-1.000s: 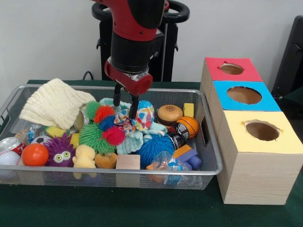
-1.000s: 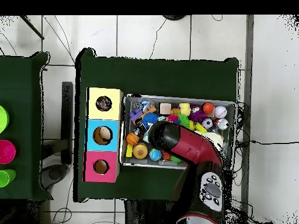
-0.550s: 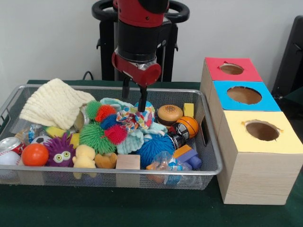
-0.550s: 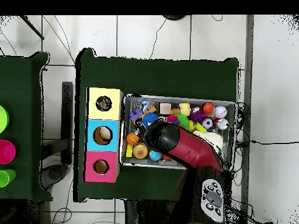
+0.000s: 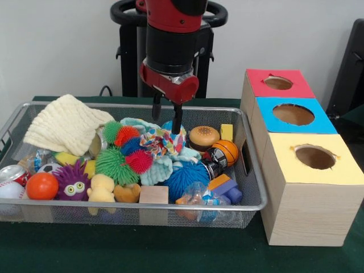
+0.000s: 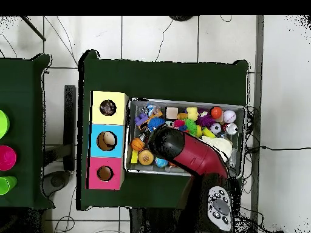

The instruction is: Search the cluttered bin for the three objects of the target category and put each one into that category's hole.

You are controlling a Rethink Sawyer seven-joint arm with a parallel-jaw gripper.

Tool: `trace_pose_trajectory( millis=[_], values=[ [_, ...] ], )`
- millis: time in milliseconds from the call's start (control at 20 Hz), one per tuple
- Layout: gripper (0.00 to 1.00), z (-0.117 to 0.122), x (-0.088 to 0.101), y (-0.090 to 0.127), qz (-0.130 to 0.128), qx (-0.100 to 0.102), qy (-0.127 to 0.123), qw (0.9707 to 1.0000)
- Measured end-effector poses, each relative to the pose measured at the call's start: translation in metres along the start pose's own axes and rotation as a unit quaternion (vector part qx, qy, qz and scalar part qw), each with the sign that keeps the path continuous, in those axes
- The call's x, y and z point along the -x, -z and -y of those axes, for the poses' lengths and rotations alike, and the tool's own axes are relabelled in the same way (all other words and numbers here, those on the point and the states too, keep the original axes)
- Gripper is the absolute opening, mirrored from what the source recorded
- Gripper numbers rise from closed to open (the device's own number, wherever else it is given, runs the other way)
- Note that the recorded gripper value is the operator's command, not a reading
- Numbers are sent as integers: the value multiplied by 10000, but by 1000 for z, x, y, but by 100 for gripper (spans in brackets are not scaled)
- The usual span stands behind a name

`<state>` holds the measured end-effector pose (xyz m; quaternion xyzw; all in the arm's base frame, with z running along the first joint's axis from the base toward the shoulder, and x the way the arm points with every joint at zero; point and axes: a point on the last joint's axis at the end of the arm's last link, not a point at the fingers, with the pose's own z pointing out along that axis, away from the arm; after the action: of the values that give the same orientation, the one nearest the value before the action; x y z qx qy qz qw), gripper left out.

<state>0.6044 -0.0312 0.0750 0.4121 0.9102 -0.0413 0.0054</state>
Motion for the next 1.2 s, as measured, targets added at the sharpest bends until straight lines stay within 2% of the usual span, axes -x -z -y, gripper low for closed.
trace_pose_trajectory(
  millis=[600, 1200],
  values=[
    [100, -3, -10, -18, 67, -57, 98, 9999],
    [100, 7, -22, -56, 58, -277, 165, 9995]
  ],
)
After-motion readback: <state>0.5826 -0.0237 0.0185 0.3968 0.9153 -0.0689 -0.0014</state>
